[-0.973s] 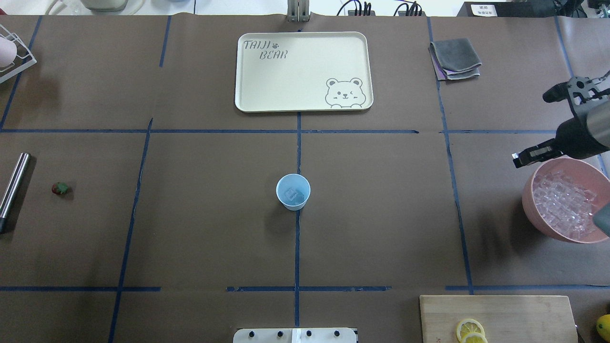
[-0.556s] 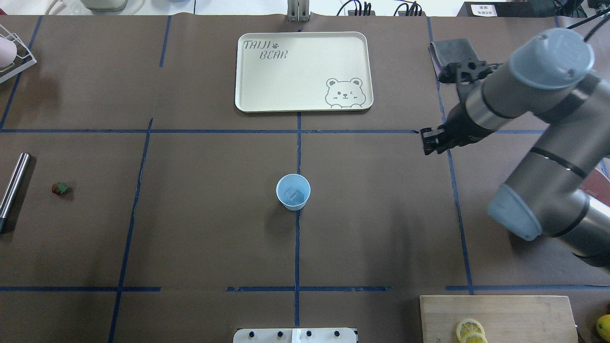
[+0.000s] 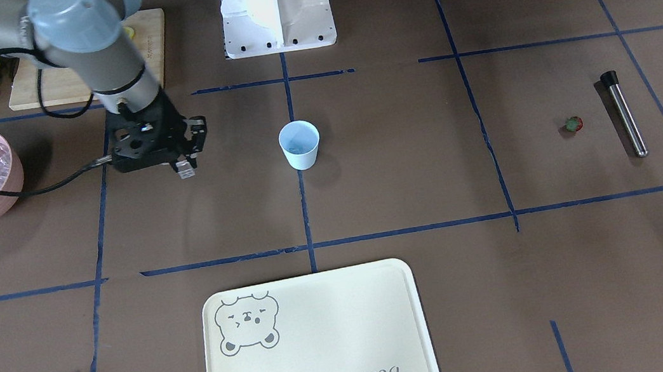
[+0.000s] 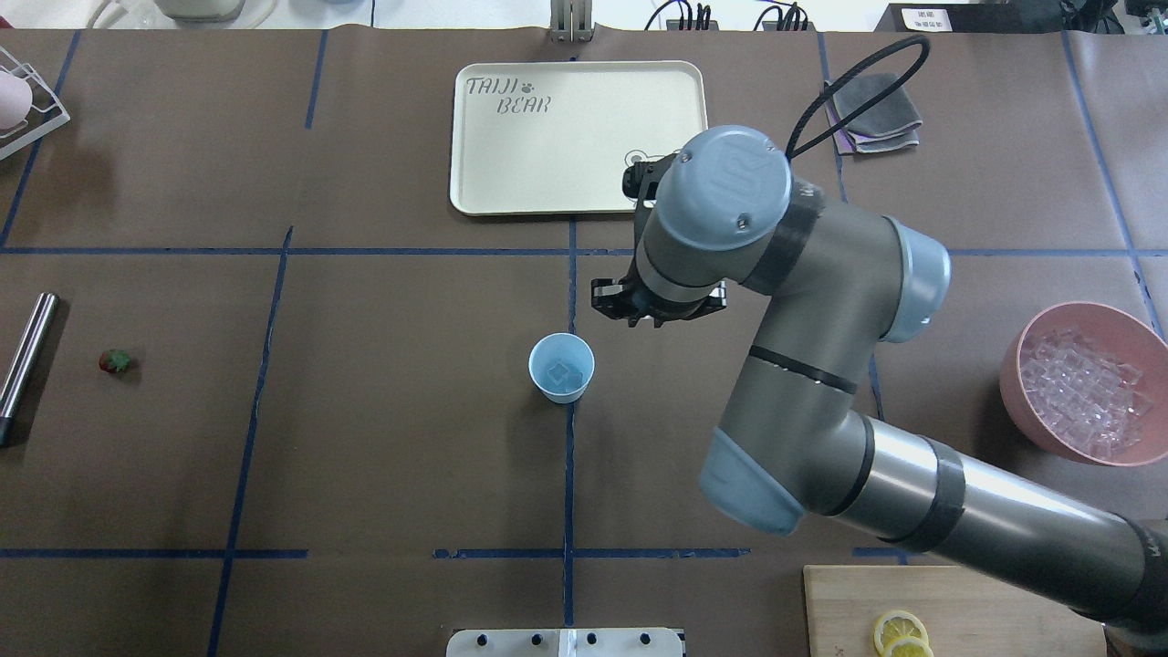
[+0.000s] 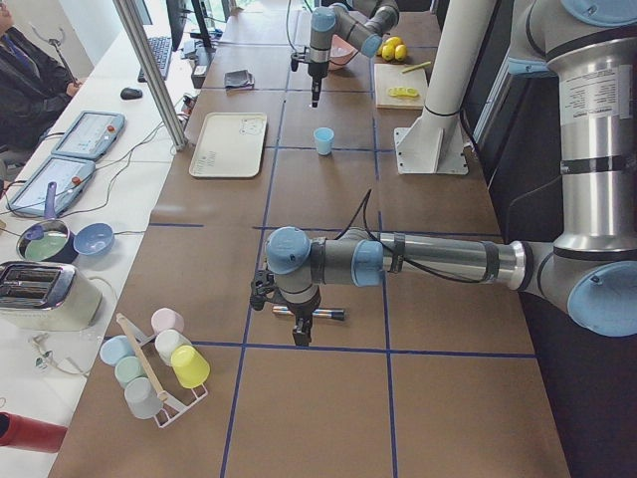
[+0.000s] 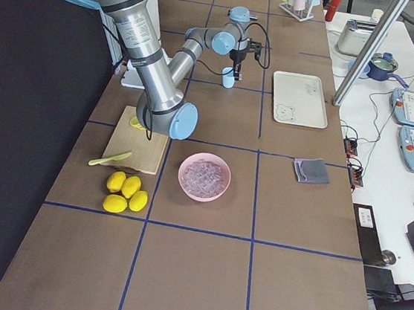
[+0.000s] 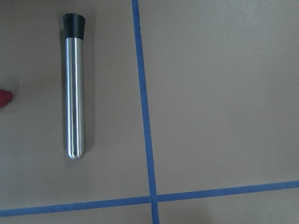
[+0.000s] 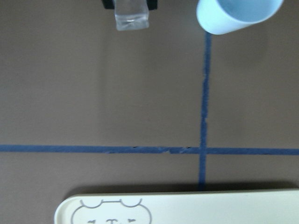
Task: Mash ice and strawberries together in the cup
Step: 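Release the ice cube into the cup and withdraw the right arm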
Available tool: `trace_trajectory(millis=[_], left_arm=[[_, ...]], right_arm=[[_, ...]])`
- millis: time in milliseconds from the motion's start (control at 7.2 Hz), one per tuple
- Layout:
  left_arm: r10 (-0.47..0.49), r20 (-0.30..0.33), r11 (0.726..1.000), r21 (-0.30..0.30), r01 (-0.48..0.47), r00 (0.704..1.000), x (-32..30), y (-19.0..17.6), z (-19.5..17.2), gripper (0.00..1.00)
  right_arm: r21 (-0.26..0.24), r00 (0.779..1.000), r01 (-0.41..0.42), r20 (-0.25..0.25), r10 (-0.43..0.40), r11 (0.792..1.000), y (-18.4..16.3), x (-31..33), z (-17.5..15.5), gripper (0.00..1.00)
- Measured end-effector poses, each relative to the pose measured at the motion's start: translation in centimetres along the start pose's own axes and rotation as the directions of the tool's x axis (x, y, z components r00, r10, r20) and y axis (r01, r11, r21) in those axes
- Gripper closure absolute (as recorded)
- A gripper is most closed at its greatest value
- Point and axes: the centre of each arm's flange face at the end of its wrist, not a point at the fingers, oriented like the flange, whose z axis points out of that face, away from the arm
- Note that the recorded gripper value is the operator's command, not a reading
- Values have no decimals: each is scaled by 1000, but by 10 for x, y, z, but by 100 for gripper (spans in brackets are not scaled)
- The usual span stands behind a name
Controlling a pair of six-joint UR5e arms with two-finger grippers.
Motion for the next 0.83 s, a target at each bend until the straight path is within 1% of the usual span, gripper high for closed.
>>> trace_trajectory(millis=[139, 417, 695, 834], left_arm=[[-2, 0, 1000, -2, 2, 1000, -1, 0, 1, 0], [-2, 0, 1000, -4, 2, 1000, -1, 0, 2, 0], [-2, 0, 1000, -4, 2, 1000, -1, 0, 2, 0], [-2, 0, 1000, -4, 2, 1000, -1, 0, 2, 0]], right_arm=[[0, 1000, -11, 3, 11, 1000, 16, -25, 6, 95], [-6, 1000, -9, -8, 9, 1000, 35, -43, 18, 93], [-4, 999, -42, -19, 41, 999, 35, -64, 26, 90], [-4, 998, -60, -25, 60, 998, 32, -76, 29, 63]])
